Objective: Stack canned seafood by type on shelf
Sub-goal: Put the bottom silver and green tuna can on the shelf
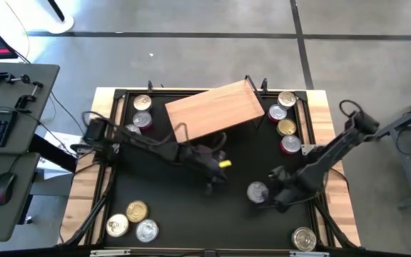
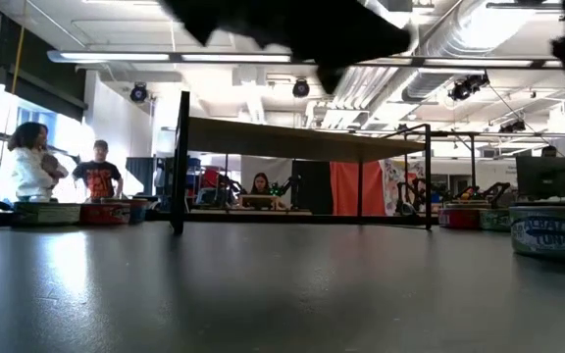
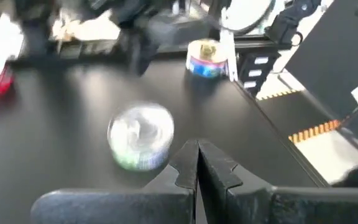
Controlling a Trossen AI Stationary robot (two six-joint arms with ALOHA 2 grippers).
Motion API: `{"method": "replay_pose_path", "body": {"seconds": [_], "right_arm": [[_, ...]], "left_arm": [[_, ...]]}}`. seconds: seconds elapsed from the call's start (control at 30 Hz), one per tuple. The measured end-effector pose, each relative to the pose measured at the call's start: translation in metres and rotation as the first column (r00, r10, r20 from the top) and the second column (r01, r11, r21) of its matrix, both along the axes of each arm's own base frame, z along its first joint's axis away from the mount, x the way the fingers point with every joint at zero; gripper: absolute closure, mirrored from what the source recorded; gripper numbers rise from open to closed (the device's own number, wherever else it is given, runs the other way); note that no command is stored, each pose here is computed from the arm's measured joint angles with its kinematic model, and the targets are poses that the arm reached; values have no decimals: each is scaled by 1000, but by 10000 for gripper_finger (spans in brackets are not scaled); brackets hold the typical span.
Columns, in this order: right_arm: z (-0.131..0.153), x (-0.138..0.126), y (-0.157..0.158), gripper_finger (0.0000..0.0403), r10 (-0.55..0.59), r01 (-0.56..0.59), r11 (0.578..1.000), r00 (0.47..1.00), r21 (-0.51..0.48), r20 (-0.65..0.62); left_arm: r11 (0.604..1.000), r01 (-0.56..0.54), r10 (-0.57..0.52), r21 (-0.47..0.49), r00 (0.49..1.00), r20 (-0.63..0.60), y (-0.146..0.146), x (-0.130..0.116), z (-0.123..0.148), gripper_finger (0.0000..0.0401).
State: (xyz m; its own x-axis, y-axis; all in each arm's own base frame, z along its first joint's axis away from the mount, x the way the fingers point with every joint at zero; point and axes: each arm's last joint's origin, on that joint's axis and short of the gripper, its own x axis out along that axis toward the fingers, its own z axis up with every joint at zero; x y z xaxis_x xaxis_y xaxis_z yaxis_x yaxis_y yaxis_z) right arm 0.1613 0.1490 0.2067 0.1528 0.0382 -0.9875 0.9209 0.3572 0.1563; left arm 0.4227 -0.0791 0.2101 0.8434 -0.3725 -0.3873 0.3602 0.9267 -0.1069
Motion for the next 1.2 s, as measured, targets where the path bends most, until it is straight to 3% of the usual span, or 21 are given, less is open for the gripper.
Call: {"method": "replay_pose_path", "body": {"seconds": [0.23, 0.4, 0.63, 0.8, 1.2], "right_arm": [[-21, -11, -3, 402, -14, 0, 994, 991, 105, 131], [-36, -12, -8, 403, -29, 16, 997, 985, 76, 168], [-40, -12, -13, 403, -18, 14, 1000, 984, 24, 179], [-44, -5, -16, 403, -20, 21, 1000, 983, 0, 185], [-45, 11, -14, 403, -22, 20, 1000, 974, 10, 226]], "left_arm": [[999, 17, -16, 44, 1000, -21, -14, 62, -25, 401], [996, 38, -34, 83, 999, -42, -19, 85, -54, 401], [991, -11, 30, 134, 990, -136, -18, 89, -89, 401], [977, -50, 82, 207, 986, -147, -14, 88, -90, 401], [975, -44, 85, 218, 980, -181, -15, 86, -93, 401]]}}
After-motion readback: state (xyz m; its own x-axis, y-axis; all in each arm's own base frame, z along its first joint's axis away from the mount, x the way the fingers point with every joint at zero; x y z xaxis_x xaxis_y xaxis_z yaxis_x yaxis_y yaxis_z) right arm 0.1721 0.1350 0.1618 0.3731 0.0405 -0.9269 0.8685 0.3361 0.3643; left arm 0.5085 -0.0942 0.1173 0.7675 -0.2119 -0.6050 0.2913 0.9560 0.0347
